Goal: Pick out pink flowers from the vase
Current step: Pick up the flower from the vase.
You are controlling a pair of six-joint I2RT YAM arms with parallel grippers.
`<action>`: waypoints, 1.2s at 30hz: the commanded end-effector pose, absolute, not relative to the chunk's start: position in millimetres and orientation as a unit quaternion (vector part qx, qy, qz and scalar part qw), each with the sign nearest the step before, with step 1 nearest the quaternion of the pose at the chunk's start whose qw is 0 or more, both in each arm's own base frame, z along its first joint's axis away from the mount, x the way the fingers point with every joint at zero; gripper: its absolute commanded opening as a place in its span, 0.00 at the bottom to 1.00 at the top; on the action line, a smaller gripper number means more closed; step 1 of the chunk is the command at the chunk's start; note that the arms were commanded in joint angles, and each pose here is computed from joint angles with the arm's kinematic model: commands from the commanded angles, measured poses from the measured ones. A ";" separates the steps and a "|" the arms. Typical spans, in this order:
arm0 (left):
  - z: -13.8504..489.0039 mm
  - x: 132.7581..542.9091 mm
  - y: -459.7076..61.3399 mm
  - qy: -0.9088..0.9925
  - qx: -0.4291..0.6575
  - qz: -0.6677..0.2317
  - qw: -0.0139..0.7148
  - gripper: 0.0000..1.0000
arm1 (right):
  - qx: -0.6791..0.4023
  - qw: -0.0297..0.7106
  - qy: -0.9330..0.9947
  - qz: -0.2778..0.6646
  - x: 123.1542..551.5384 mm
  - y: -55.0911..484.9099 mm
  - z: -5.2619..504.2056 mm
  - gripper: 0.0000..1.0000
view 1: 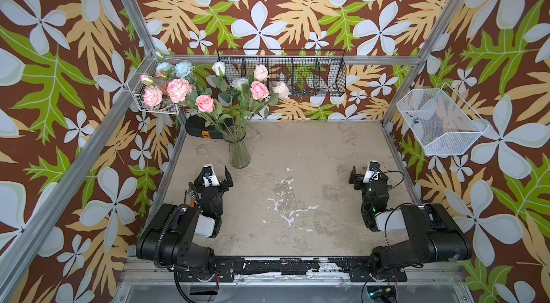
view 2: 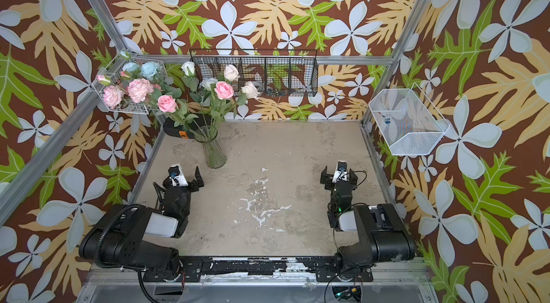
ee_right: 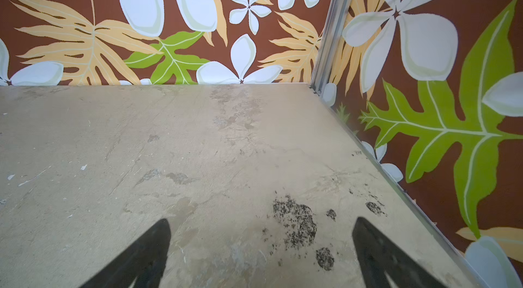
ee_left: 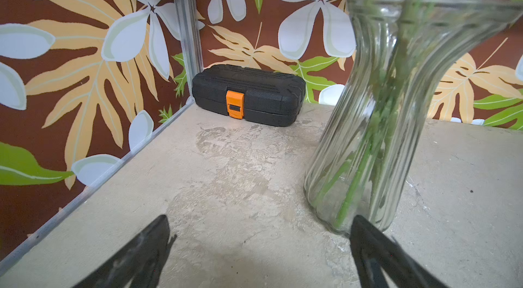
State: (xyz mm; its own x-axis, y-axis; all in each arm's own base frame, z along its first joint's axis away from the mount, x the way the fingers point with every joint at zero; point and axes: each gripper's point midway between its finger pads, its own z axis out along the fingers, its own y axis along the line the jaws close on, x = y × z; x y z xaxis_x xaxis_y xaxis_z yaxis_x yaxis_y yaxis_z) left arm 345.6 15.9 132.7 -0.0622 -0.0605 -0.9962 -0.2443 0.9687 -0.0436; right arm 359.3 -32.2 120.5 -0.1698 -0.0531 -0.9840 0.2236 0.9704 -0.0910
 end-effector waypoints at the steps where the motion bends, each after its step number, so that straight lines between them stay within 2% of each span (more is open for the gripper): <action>1: 137.6 347.6 14.4 0.720 -0.104 0.063 0.683 1.00 | 0.058 0.652 0.748 -0.108 360.1 -32.2 126.7 1.00; 25: 134.5 354.9 13.6 0.731 -0.093 0.033 0.675 1.00 | 0.058 0.650 0.751 -0.098 361.5 -32.2 126.1 1.00; 28: 145.1 359.2 21.8 0.739 -0.115 0.055 0.662 1.00 | 0.095 0.656 0.737 -0.131 363.7 -44.9 153.2 1.00; 29: 157.7 362.1 23.4 0.742 -0.124 0.068 0.655 1.00 | 0.101 0.634 0.756 -0.131 370.9 -44.2 163.7 1.00; 30: 183.2 360.4 30.0 0.722 -0.169 0.065 0.668 1.00 | 0.155 0.629 0.755 -0.105 375.3 -49.7 184.6 1.00; 31: 206.2 358.7 25.0 0.702 -0.192 0.018 0.685 0.96 | 0.203 0.635 0.741 -0.079 377.8 -54.1 207.8 1.00; 32: 236.6 355.0 13.5 0.673 -0.188 -0.037 0.715 0.88 | 0.248 0.638 0.728 -0.047 379.8 -55.8 220.4 1.00; 33: 268.4 351.3 -1.1 0.644 -0.176 -0.096 0.739 0.82 | 0.251 0.641 0.725 0.018 389.3 -43.7 233.3 1.00; 34: 296.4 351.4 -12.8 0.626 -0.170 -0.145 0.747 0.78 | 0.201 0.647 0.730 0.092 400.4 -18.5 249.4 0.98; 36: 342.2 360.4 -37.3 0.619 -0.136 -0.213 0.743 0.73 | 0.120 0.652 0.727 0.182 411.0 26.5 286.9 0.78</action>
